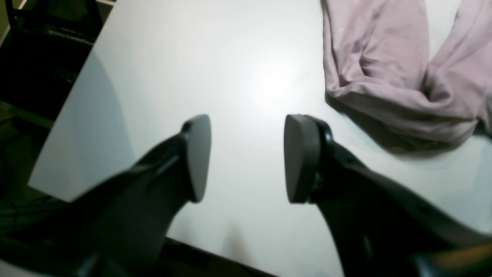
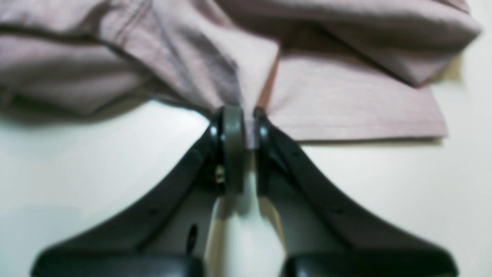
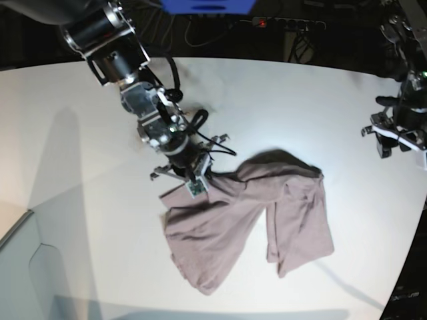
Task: Layout the t-shirt on the table in an organized manner, then fold the t-shirt properly
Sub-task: 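Grasp the t-shirt edge with the right gripper and lift it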
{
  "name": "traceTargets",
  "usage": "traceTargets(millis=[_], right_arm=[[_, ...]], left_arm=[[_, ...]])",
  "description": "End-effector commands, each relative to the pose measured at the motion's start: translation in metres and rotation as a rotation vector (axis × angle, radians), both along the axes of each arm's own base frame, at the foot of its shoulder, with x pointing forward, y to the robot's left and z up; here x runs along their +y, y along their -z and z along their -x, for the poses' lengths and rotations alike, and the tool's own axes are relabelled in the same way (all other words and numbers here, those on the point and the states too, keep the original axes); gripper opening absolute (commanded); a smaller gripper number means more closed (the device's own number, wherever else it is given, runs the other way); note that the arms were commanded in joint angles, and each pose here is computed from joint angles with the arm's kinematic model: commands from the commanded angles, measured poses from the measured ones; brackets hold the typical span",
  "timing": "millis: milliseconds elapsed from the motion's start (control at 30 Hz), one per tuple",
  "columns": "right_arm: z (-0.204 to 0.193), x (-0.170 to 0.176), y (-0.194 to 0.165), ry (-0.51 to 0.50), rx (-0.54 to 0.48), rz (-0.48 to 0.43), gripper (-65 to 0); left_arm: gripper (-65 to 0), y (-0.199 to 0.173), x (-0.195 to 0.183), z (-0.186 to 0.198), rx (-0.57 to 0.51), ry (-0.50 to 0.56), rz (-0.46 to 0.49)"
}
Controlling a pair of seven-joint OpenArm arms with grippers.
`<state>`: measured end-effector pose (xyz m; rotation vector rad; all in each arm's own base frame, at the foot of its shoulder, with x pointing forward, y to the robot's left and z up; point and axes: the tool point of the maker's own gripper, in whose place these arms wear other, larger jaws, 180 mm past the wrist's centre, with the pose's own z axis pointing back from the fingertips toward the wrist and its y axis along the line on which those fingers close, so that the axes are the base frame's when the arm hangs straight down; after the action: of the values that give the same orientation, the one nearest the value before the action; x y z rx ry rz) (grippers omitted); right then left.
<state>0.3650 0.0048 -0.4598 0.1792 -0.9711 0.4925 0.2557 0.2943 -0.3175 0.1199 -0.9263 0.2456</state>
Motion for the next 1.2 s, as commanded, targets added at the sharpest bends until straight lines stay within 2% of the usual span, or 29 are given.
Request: traceTargets(millis=[0, 100, 167, 333, 433, 633, 900, 1167], right_arm=[[-0.011, -0.003, -0.029, 0.013, -0.091, -0.044, -65.0], [-0.007, -0.022, -0.070, 0.068, -0.196, -0.095, -65.0], [-0.002, -0.040, -0.092, 0.107, -0.251, -0.111, -65.0], [0.025, -0.094, -0.110, 0.213, -0.267, -0.071, -65.0], [0.049, -0.119, -0.099, 0.246, -0.232, -0.029, -65.0], [0.086, -0.162, -0.070, 0.334, -0.141, 0.036, -65.0], [0.112, -0.175, -0.053, 0.360, -0.078, 0.060, -65.0], [0.126, -0.173, -0.044, 0.358, -0.044, 0.065, -65.0]], left_arm=[[-35.2, -0.014, 0.003, -0.005, -0.043, 0.005, -0.025], [-35.0, -0.014, 0.000, -0.010, -0.057, 0.001, -0.009], [-32.6, -0.017, -0.004, -0.015, -0.075, -0.004, 0.004], [-31.5, -0.024, -0.023, -0.034, -0.119, 0.028, 0.039], [-31.5, -0.028, -0.040, -0.052, -0.144, 0.073, 0.060], [-31.5, -0.007, -0.073, -0.087, -0.125, 0.112, 0.170], [-31.4, 0.020, -0.151, -0.138, -0.063, 0.246, 0.300], [-31.4, 0.054, -0.204, -0.195, -0.018, 0.231, 0.253]])
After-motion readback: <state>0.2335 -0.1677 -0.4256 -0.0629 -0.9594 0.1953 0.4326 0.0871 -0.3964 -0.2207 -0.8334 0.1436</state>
